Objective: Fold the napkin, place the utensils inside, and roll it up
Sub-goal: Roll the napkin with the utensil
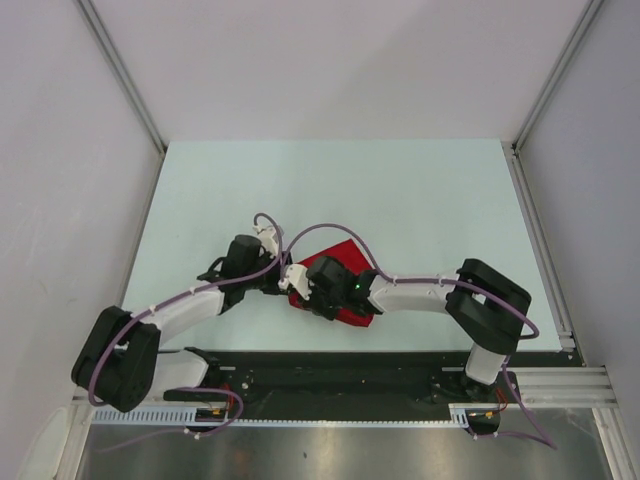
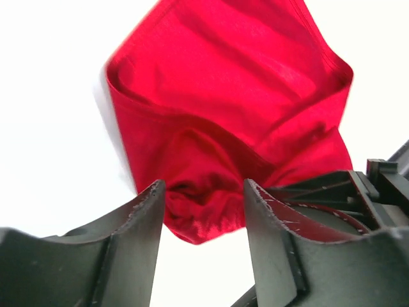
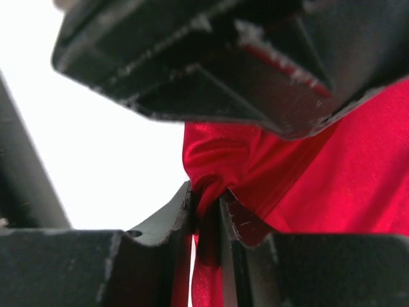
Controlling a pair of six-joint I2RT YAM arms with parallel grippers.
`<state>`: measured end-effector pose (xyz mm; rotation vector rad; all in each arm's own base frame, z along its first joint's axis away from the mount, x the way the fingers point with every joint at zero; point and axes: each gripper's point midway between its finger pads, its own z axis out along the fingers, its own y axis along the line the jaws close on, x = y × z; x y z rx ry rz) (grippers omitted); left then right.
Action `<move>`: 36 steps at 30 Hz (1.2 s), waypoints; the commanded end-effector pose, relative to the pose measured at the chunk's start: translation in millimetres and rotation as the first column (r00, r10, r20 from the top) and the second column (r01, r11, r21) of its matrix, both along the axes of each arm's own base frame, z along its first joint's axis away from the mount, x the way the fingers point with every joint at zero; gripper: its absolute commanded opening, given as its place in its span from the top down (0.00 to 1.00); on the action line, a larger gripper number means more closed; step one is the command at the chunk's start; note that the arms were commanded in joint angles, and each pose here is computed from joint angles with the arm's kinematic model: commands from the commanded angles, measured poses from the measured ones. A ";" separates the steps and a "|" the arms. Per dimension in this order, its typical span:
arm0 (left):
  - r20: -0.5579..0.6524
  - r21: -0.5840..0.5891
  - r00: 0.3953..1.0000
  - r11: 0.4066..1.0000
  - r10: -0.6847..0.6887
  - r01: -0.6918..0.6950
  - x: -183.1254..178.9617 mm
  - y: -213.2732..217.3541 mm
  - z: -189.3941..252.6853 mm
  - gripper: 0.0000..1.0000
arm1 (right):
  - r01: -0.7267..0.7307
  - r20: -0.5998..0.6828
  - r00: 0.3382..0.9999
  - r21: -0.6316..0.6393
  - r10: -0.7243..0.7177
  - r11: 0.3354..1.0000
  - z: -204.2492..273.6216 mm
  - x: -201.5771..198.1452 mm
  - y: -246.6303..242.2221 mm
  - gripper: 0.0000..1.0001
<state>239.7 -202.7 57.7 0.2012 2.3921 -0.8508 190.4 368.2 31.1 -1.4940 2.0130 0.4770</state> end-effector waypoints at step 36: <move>0.147 -0.120 0.989 0.993 0.015 0.003 19.8 -11.1 -3.4 0.21 | 0.075 -0.833 0.546 0.148 0.084 0.986 -20.0 -15.4 -27.6 0.93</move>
